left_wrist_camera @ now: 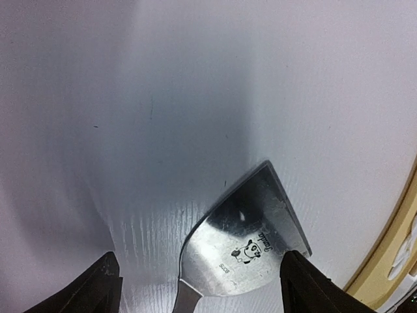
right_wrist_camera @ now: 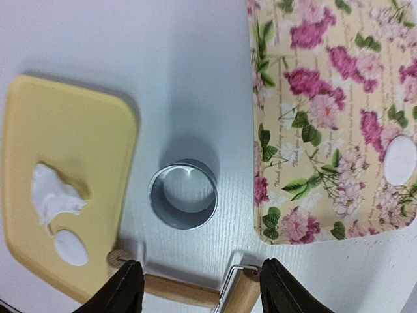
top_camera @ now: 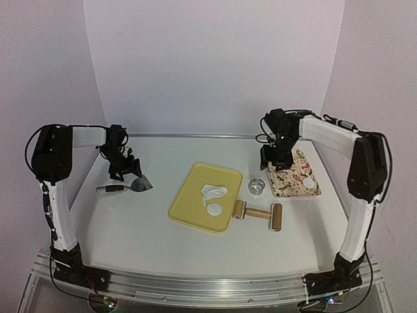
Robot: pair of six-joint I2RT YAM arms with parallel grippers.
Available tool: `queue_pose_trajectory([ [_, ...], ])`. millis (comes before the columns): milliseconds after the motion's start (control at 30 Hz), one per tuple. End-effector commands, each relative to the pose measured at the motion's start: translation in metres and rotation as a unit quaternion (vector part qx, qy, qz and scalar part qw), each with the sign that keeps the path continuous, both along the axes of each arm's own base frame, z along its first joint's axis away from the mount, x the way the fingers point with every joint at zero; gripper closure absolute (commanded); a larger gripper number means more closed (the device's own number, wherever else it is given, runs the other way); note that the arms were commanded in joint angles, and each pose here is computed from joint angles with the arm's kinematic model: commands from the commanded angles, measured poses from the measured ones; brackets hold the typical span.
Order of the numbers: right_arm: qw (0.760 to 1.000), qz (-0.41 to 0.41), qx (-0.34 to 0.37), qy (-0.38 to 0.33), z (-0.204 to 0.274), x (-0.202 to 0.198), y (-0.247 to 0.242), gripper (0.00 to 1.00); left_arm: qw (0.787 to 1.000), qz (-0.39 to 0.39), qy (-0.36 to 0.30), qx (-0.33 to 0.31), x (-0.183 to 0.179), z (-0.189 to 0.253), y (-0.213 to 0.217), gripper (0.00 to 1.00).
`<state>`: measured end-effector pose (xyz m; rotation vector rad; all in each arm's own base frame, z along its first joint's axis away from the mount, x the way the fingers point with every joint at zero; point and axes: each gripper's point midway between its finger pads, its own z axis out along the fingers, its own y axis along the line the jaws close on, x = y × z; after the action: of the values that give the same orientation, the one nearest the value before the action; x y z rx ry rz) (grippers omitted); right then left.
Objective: Roll out the dumpling wrappers from the dough
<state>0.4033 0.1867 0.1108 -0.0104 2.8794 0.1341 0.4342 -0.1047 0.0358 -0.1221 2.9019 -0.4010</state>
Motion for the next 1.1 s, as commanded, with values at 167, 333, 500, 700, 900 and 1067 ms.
queue_pose_trajectory([
  [167, 0.994, -0.005, 0.057, -0.091, 0.095, -0.024, -0.007, 0.33, 0.994, -0.017, 0.097, 0.056, -0.05, -0.005, 0.013, 0.13],
  [333, 0.993, -0.011, 0.059, -0.098, 0.104, -0.031, -0.012, 0.33, 0.991, -0.01, 0.119, -0.06, -0.084, 0.015, -0.036, 0.12],
  [500, 0.993, -0.009, 0.06, -0.101, 0.107, -0.03, -0.011, 0.32, 0.979, -0.027, 0.125, -0.157, -0.106, 0.037, -0.087, 0.11],
  [700, 0.993, 0.001, 0.067, -0.097, 0.106, -0.027, -0.005, 0.32, 0.993, -0.02, 0.098, -0.068, -0.097, 0.036, -0.063, 0.09],
  [900, 0.985, 0.086, 0.125, -0.081, 0.101, -0.034, 0.029, 0.34, 1.0, -0.001, 0.016, 0.019, -0.072, 0.049, -0.033, 0.09],
  [1067, 0.976, 0.125, 0.158, -0.085, 0.106, -0.034, 0.063, 0.35, 0.998, 0.032, -0.05, 0.02, -0.06, 0.076, -0.023, 0.1],
])
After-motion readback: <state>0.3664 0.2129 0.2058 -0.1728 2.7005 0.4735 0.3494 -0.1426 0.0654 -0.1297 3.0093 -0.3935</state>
